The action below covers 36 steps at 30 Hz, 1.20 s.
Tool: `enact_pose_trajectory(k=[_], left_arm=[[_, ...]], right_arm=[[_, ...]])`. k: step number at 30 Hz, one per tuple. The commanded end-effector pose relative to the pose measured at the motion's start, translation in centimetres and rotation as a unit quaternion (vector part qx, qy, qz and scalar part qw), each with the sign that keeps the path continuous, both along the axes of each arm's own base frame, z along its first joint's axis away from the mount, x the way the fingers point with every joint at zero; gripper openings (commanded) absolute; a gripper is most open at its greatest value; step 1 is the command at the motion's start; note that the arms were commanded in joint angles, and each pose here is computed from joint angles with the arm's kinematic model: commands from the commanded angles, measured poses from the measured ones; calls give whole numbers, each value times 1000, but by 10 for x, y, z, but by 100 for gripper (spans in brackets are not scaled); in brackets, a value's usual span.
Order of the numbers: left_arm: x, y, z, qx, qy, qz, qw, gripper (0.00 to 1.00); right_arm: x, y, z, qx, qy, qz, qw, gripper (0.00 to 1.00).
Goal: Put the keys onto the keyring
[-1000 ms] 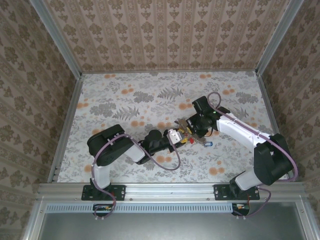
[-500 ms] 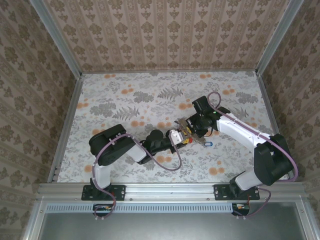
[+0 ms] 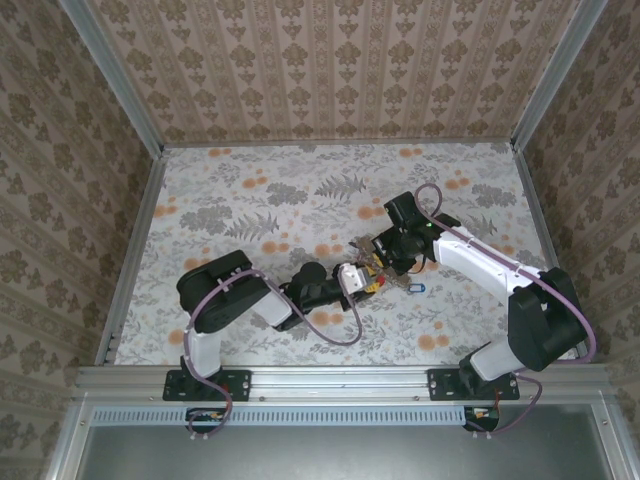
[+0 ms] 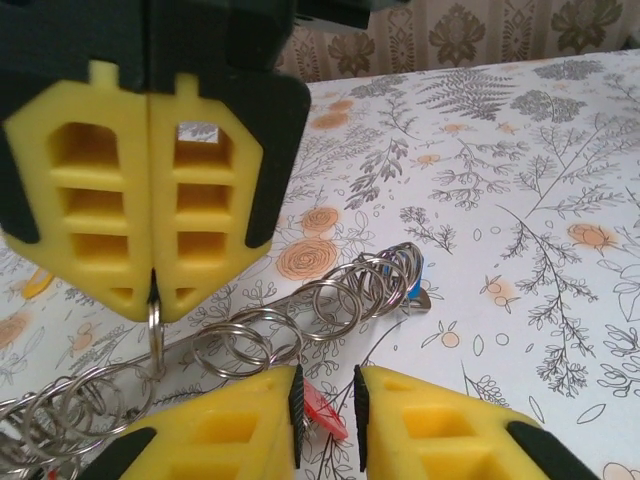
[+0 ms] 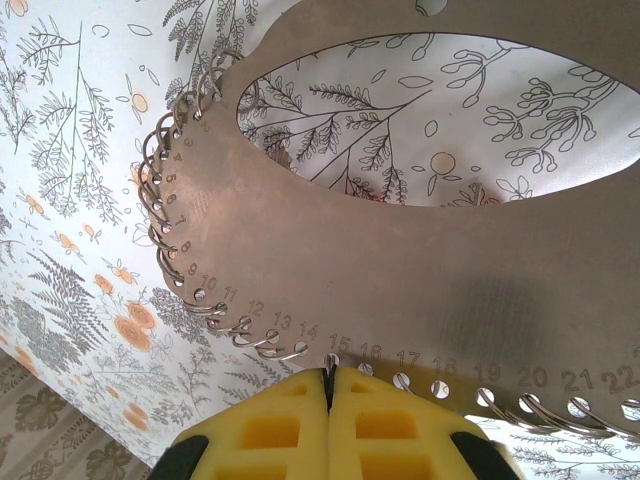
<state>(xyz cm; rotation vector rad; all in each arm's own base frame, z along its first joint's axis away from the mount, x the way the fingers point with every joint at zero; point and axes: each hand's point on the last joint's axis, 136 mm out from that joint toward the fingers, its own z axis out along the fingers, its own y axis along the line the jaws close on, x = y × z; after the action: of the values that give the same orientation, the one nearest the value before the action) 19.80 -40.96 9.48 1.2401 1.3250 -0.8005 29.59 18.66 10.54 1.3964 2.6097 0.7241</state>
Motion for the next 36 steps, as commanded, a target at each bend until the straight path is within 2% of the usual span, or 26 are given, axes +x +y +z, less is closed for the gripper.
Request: enact_pose_trajectory(k=[1, 9, 27, 31, 36], left_arm=[[4, 5, 25, -25, -40, 13, 999, 22], [36, 14, 29, -14, -77, 106, 991, 30], [41, 3, 18, -14, -53, 105, 993, 30], [49, 7, 13, -19, -26, 114, 993, 27], [49, 7, 16, -24, -26, 108, 994, 22]], right_arm=[[1, 4, 11, 10, -8, -4, 1000, 0], [-2, 3, 11, 11, -6, -7, 1000, 0], [-13, 10, 9, 33, 8, -17, 999, 0], [-14, 14, 9, 50, 11, -25, 998, 0], [-17, 20, 9, 59, 20, -20, 998, 0]])
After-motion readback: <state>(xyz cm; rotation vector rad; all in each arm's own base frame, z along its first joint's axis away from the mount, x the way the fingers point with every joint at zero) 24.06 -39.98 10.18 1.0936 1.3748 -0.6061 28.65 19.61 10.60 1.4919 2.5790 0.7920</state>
